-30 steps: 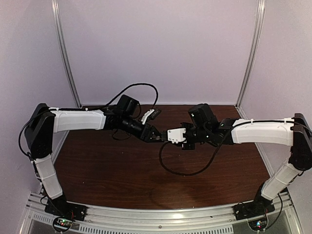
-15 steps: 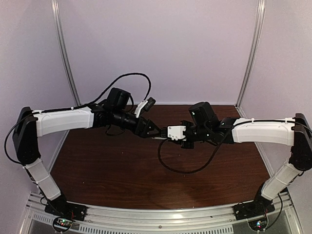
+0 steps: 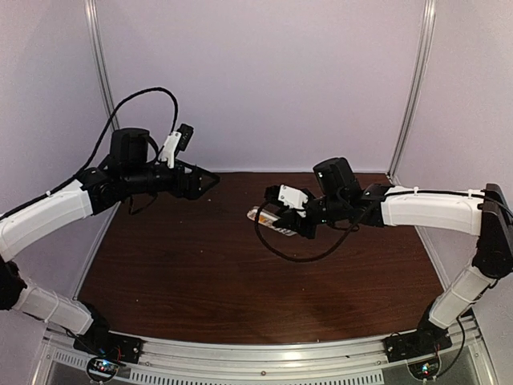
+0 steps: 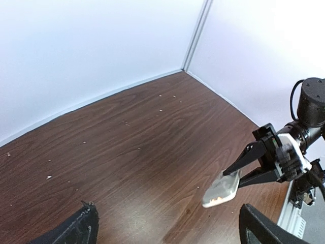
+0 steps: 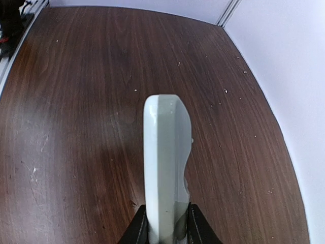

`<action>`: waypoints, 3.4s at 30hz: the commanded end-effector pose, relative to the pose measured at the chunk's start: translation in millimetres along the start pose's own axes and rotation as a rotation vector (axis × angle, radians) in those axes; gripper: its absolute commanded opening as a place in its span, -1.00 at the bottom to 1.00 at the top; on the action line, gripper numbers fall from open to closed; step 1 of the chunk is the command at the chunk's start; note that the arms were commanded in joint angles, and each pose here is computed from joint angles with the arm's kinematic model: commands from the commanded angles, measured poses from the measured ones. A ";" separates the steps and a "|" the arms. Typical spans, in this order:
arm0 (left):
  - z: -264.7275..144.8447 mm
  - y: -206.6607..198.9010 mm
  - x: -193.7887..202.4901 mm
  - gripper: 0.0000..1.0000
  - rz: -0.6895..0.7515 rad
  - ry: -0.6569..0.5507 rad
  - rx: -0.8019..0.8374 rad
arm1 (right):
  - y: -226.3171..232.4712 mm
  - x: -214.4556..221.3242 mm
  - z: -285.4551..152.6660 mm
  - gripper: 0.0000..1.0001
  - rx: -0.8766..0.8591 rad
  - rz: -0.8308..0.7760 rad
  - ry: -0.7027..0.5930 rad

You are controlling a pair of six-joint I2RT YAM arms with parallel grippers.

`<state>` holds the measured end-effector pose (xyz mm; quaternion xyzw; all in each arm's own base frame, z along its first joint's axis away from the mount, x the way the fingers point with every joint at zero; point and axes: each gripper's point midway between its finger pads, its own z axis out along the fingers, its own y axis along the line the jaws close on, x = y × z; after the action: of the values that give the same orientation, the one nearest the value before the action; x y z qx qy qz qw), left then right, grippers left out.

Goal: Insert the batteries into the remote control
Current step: Place the remote control at the center of the board, then reset both arms

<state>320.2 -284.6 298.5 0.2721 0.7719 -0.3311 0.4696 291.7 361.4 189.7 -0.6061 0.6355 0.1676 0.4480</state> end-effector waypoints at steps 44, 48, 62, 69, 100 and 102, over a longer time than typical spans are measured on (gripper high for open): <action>6.3 73.5 32.2 0.95 0.027 0.020 -0.363 | -39.5 110.7 87.1 -0.98 0.011 1.568 0.028; 7.5 74.8 36.9 0.95 0.022 0.034 -0.365 | -35.1 118.8 92.5 -0.95 0.041 1.581 0.043; 5.1 78.7 43.1 0.95 0.006 0.037 -0.388 | -27.4 145.3 89.4 -0.39 0.134 1.593 0.118; 4.4 79.2 39.0 0.95 0.013 0.027 -0.394 | -25.4 149.3 87.2 -0.17 0.143 1.579 0.142; -17.7 90.3 13.0 0.95 0.115 0.069 -0.517 | -125.0 52.3 -89.3 0.99 0.505 0.783 -0.028; -19.2 91.7 14.4 0.95 0.121 0.074 -0.525 | -131.9 39.8 -108.7 0.99 0.551 0.711 -0.045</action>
<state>369.3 -217.9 259.9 0.1943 0.8334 -0.1025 0.5072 381.3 242.5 225.1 -0.1622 0.8481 0.2017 0.4623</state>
